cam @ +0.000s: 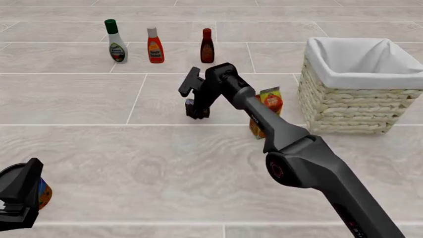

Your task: Pick the chocolate pudding and place it in the basket.

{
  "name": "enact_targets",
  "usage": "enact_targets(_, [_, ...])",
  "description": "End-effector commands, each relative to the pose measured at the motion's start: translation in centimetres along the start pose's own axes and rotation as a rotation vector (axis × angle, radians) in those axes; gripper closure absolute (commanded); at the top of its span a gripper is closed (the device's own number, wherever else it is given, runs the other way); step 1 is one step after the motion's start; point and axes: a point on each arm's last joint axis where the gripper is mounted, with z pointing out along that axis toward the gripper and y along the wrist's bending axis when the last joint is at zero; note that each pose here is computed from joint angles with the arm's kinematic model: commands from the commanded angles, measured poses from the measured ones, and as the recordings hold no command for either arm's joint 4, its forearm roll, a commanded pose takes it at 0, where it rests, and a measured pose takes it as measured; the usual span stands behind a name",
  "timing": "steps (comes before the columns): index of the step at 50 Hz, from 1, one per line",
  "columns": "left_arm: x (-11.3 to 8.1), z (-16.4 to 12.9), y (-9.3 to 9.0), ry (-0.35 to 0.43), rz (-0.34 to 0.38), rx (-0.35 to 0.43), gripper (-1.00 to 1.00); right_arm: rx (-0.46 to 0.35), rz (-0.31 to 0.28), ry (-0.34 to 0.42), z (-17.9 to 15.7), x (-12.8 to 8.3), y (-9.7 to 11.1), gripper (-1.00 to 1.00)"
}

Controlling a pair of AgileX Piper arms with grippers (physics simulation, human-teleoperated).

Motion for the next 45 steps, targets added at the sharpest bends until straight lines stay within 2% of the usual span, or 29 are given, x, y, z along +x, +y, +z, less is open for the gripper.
enact_targets(1, [0.1,0.0,0.0,0.000,0.001,-0.001,-1.00,-0.001,0.009,0.009,0.4,0.5,-0.2,-1.00])
enact_targets(12, [0.1,0.0,0.0,0.000,0.001,-0.001,-1.00,-0.008,0.010,0.014,0.5,0.4,0.1,-1.00])
enact_targets(13, [0.1,0.0,0.0,0.000,0.001,-0.001,-1.00,-0.008,0.010,0.013,0.5,0.4,0.1,1.00])
enact_targets(25, [0.1,0.0,0.0,0.000,0.001,-0.001,-1.00,-0.007,-0.001,0.007,-0.1,0.0,0.1,1.00])
enact_targets(45, [0.1,0.0,0.0,0.000,0.001,-0.001,-1.00,0.019,-0.023,-0.042,-5.2,-2.4,-0.6,1.00])
